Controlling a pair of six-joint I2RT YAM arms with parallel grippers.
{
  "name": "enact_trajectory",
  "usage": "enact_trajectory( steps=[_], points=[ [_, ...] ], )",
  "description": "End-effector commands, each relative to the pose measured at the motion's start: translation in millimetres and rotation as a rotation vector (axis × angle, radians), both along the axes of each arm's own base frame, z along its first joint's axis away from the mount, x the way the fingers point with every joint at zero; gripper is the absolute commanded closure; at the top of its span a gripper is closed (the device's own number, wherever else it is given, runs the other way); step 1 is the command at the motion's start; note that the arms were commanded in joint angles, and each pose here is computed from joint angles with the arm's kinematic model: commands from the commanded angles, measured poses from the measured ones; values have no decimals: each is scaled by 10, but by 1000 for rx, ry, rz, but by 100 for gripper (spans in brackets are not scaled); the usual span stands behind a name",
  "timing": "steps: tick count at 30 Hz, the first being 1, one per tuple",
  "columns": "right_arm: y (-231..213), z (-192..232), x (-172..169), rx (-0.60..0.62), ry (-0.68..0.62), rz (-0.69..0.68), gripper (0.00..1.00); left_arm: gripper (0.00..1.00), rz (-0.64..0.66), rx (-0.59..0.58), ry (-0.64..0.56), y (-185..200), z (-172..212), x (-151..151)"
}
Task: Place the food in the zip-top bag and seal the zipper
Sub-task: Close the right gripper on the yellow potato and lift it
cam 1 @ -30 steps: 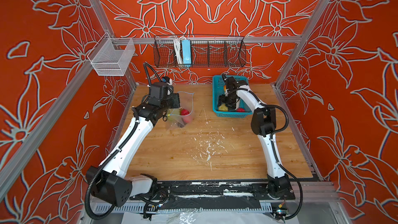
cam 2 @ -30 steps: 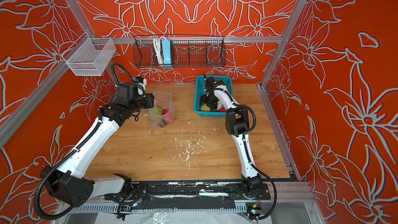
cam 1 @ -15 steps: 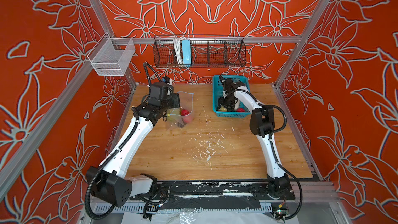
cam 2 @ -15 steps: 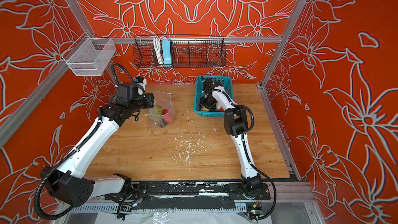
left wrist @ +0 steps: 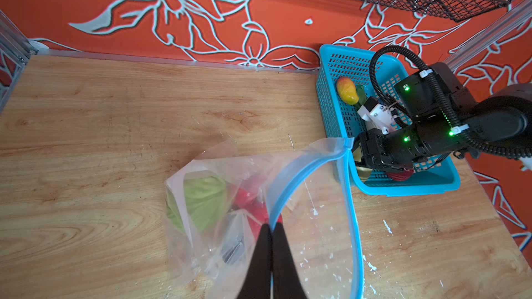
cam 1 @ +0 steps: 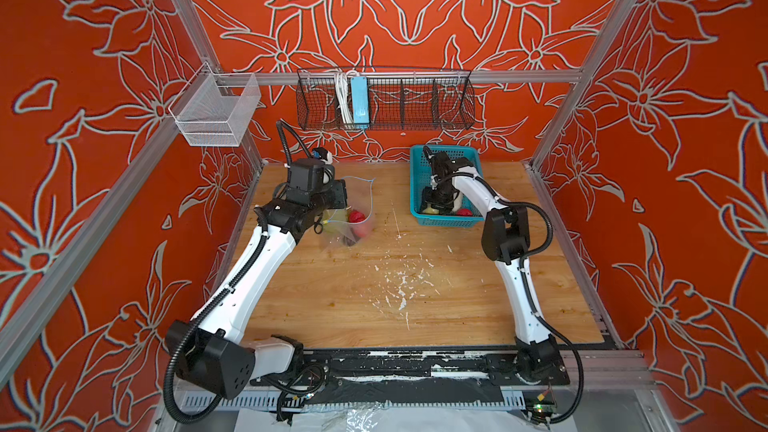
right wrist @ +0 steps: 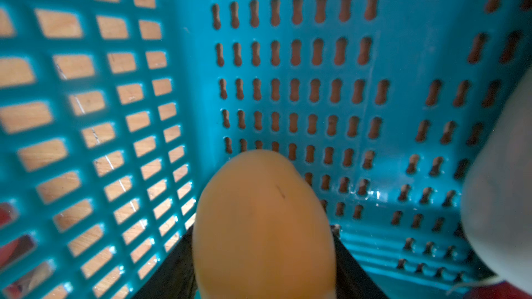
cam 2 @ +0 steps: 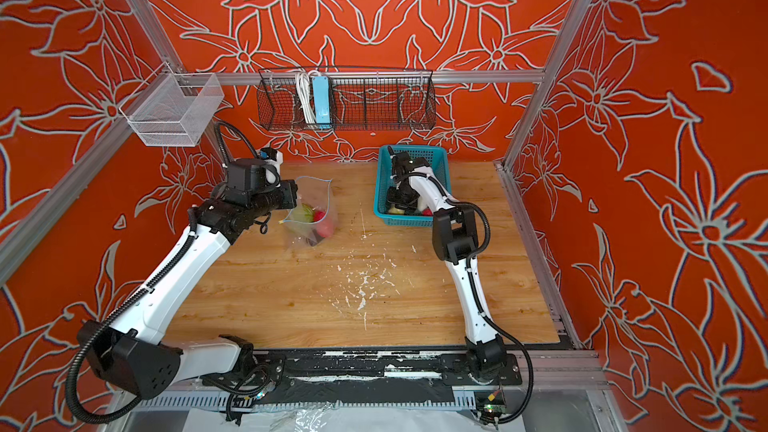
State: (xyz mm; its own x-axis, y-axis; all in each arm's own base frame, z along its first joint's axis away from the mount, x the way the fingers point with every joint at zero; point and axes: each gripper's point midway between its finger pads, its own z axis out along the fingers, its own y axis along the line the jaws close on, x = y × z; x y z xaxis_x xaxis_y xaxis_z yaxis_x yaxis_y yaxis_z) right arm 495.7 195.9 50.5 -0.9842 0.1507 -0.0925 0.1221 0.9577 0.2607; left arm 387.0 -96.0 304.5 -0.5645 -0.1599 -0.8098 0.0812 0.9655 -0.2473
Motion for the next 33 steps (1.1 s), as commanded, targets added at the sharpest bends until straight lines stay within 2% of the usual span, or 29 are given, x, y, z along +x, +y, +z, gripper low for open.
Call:
enact_trajectory(
  steps=[1, 33],
  points=[
    [-26, 300, 76, 16, -60, -34, 52, 100, 2, 1, -24, 25, 49, -22],
    [-204, 831, 148, 65, -156, -105, 56, 100, -4, -11, -32, 11, 75, -32]
  ],
)
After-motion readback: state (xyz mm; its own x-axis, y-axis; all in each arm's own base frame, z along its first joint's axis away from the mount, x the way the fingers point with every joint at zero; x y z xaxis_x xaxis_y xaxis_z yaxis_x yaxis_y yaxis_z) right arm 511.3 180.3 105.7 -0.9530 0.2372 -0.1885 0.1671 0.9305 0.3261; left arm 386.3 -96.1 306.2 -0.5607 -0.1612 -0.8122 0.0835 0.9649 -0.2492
